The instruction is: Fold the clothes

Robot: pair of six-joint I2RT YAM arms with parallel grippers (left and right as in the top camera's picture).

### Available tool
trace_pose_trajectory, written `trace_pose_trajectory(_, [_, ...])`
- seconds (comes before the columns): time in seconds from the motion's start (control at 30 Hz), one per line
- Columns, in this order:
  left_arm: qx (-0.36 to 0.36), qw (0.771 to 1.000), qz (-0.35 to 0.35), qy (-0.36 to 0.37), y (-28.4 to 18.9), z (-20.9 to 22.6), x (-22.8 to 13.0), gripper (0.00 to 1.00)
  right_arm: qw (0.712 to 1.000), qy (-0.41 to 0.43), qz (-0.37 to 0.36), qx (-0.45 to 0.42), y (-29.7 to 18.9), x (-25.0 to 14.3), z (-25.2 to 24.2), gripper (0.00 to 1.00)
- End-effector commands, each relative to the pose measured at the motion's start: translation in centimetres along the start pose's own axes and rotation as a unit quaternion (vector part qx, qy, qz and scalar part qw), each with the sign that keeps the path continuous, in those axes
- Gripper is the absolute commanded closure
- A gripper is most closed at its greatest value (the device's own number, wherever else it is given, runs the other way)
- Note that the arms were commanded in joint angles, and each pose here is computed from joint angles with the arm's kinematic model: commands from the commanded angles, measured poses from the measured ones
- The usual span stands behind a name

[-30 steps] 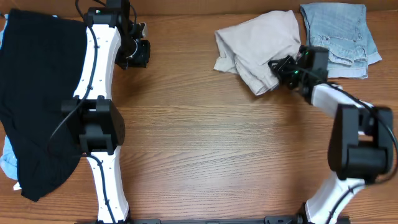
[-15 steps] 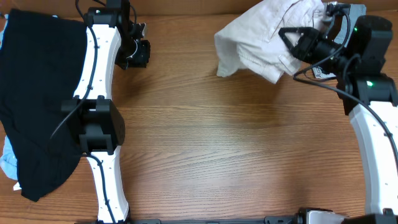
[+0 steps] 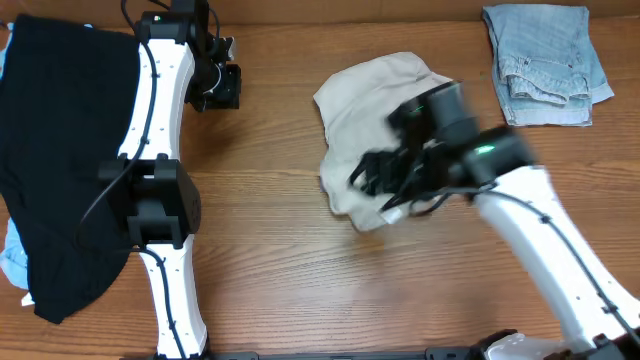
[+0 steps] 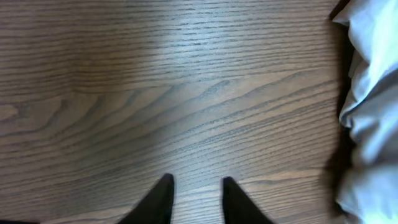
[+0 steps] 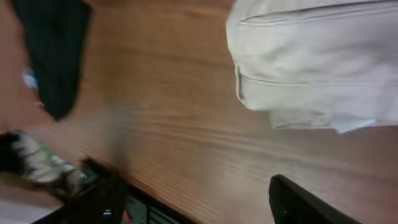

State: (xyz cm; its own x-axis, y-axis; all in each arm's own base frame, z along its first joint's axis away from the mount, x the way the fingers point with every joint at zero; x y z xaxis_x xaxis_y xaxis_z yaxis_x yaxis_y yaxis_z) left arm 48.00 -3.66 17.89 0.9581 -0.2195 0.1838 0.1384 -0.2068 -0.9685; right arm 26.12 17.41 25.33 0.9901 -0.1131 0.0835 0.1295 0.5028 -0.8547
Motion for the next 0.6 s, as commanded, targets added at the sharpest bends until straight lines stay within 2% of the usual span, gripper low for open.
trace_pose_trajectory(0.0, [0.004,1.0,-0.012,0.008,-0.8,-0.6,0.3,0.55,0.994,0.023,-0.097,-0.054,-2.1,1.0,-0.4,0.2])
trace_pose_trajectory(0.03, [0.005,1.0,-0.011,0.008,-0.8,-0.6,0.3,0.43,0.992,0.03,-0.11,-0.046,-2.9,1.2,-0.5,0.18])
trace_pose_trajectory(0.1, [0.016,1.0,-0.005,0.007,-0.8,-0.4,0.2,0.0,0.987,0.046,-0.149,-0.03,-5.3,1.8,-1.2,0.16])
trace_pose_trajectory(0.27, [0.029,1.0,-0.004,0.008,-0.8,-0.1,0.1,0.0,0.975,0.029,-0.221,-0.02,-9.5,1.7,-2.2,0.14])
trace_pose_trajectory(0.33, [0.029,1.0,-0.004,0.007,-0.8,-0.2,0.1,0.0,0.967,0.03,-0.254,-0.006,-11.3,1.4,-2.3,0.0])
trace_pose_trajectory(0.47, [0.029,1.0,-0.004,0.007,-0.8,-0.2,0.1,0.0,0.952,0.017,-0.305,0.025,-14.0,0.7,-1.8,0.0])
trace_pose_trajectory(0.57, [0.029,1.0,-0.004,0.007,-0.8,-0.2,0.1,0.0,0.946,-0.005,-0.316,0.064,-15.1,0.0,-0.7,0.0])
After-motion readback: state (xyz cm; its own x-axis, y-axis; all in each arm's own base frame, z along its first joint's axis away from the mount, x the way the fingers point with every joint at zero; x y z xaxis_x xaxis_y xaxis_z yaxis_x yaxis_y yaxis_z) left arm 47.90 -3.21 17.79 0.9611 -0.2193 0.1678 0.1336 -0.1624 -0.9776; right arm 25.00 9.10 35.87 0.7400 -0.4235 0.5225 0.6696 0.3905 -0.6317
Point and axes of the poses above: each gripper's point midway between its finger pads, its own y axis out along the fingers, its own z axis along the line the jaws close on, x = y × z, the point moved 7 cm from there along -y, back along the fingers, and after that the axes turned 11 degrees about y, right-handed, at the moved point
